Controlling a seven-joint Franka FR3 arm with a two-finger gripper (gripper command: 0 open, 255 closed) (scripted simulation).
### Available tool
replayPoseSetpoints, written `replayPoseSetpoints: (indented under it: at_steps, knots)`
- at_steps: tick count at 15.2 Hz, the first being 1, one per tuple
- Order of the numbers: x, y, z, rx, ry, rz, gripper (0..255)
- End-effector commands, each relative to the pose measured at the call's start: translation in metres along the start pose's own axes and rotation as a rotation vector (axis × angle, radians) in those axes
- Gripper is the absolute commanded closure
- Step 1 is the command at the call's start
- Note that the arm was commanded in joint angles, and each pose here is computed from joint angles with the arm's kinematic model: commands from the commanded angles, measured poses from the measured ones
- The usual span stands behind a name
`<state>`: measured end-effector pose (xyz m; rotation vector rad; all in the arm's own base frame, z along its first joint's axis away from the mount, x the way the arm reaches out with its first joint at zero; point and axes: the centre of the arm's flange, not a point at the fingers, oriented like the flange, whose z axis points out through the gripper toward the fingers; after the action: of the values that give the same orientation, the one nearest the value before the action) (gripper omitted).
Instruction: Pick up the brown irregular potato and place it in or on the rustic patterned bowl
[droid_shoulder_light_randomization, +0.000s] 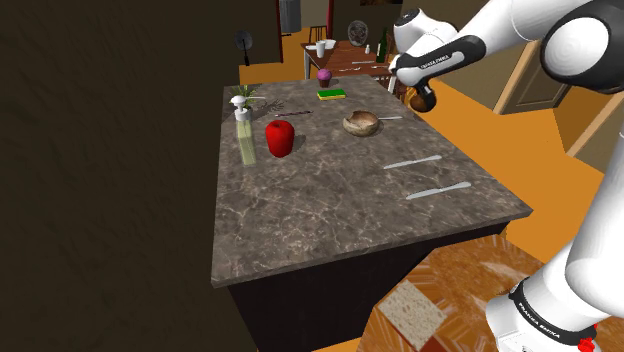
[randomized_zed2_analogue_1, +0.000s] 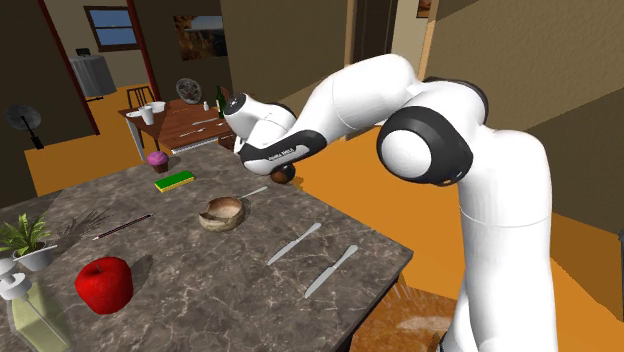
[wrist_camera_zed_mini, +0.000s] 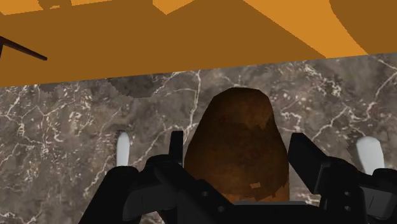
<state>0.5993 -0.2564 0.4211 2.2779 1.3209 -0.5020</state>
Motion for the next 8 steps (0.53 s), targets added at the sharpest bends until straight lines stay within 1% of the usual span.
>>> replayPoseSetpoints:
  at_steps: [1, 8]
  knots:
    - [-0.005, 0.002, -0.010, 0.000, 0.000, 0.000, 255]
    - [-0.025, 0.010, -0.040, 0.000, 0.000, 0.000, 255]
